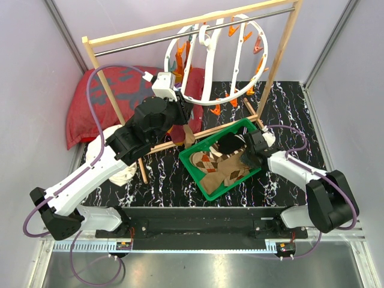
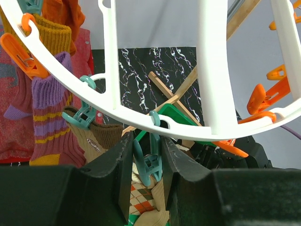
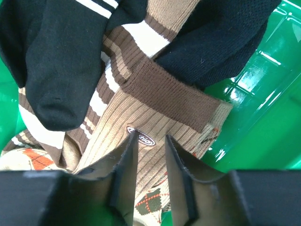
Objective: Clip the socks to the hanger
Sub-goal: Pick up the sock from the bin.
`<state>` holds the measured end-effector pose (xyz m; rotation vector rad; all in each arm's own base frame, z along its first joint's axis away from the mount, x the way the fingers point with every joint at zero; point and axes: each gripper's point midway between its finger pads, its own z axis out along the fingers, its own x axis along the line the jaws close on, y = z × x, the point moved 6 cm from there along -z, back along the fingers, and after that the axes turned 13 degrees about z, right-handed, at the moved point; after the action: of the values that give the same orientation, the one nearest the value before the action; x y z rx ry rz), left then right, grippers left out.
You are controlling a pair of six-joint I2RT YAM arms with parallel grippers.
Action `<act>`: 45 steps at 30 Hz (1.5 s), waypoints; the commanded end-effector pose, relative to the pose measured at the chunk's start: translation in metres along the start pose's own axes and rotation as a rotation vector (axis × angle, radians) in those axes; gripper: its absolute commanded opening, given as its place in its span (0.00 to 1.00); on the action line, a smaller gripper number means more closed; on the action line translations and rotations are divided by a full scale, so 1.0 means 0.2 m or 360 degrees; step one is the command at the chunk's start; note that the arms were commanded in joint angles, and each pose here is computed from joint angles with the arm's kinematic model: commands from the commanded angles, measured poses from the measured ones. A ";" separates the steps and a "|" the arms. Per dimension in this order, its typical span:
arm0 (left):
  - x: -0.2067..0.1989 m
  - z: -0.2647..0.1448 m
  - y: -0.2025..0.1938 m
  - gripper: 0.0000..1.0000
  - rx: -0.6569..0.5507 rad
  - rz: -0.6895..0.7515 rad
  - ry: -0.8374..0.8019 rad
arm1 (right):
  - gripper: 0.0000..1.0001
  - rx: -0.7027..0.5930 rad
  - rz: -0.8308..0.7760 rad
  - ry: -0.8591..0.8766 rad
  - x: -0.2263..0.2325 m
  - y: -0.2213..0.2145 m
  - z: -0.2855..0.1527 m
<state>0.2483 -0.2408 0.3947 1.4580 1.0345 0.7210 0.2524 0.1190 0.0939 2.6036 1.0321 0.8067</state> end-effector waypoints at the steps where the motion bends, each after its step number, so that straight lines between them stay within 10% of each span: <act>1: -0.01 -0.04 0.14 0.00 -0.0147 -0.0065 -0.0033 | 0.42 -0.0020 0.0049 0.0037 0.05 0.02 0.02; 8: -0.02 -0.04 0.13 0.00 -0.0138 -0.0066 -0.0034 | 0.46 -0.0035 0.0048 -0.0008 0.07 0.03 0.09; 19: -0.01 -0.05 0.14 0.00 -0.0149 -0.0058 -0.0033 | 0.00 -0.0104 -0.0174 0.0177 0.11 0.10 -0.08; 45: -0.04 -0.10 0.27 0.00 -0.0233 -0.0095 -0.0111 | 0.00 -0.0592 -0.1827 0.1494 0.45 0.00 -1.02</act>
<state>0.2441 -0.2415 0.4118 1.4336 1.0042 0.6985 0.1938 0.1718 0.2600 1.1731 1.9889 1.5246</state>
